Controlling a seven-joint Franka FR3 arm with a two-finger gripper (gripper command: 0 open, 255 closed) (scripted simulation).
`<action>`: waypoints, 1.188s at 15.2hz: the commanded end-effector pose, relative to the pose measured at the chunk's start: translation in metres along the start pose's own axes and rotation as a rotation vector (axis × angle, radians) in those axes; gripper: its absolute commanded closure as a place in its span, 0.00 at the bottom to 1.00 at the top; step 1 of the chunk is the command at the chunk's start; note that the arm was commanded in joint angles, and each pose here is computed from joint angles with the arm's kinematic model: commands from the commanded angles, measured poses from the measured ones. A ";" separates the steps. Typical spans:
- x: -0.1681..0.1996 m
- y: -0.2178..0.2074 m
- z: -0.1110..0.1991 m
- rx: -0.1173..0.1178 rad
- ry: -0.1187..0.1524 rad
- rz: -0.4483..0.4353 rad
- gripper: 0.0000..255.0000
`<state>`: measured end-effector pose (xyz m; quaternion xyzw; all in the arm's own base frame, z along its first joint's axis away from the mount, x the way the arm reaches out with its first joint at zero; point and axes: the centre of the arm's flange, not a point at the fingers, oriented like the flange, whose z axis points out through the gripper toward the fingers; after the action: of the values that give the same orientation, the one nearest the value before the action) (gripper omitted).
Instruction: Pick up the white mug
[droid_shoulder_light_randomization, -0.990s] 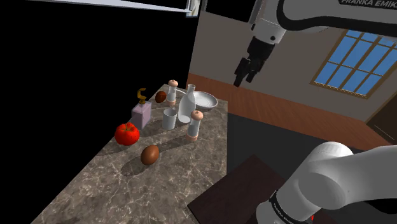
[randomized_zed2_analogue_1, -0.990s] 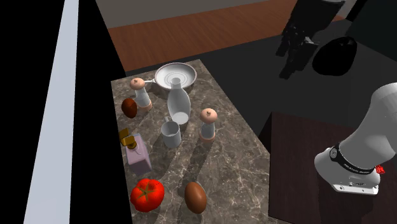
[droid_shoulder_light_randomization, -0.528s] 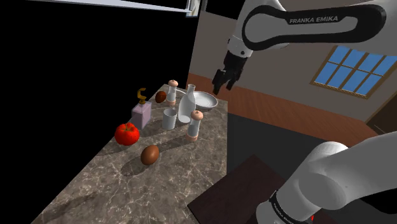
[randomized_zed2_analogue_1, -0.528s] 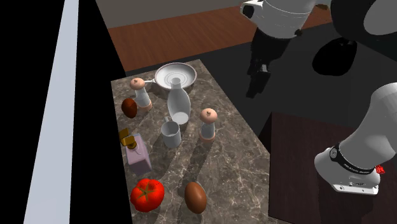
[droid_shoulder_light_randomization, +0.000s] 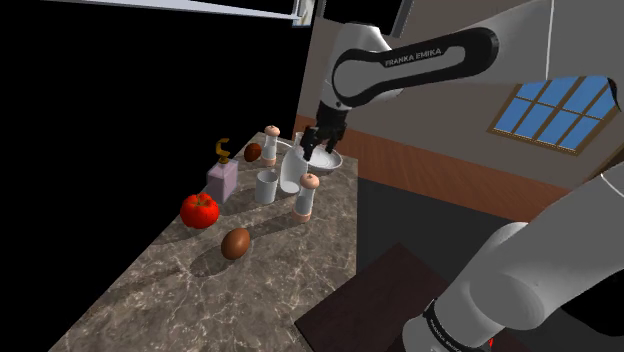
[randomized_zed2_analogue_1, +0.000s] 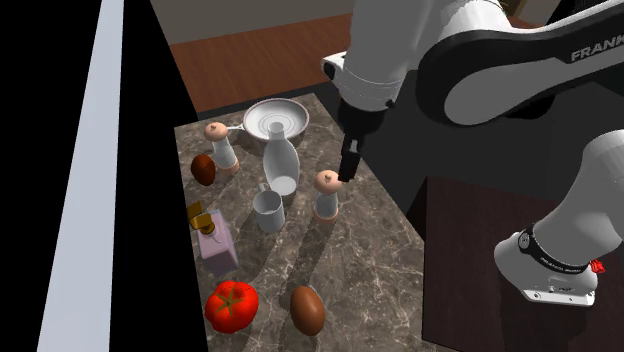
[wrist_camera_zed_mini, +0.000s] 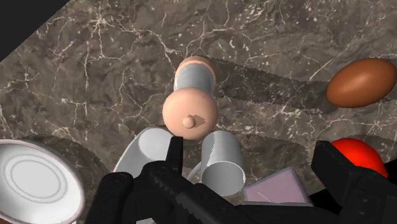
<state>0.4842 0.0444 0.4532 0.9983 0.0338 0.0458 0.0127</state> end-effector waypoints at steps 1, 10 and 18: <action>0.019 -0.004 0.017 0.000 -0.001 0.004 0.00; 0.096 -0.026 0.106 -0.002 -0.008 0.019 0.00; 0.165 -0.045 0.185 -0.003 -0.015 0.033 0.00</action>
<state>0.6519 0.0938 0.2909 0.9990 0.0181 0.0388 0.0137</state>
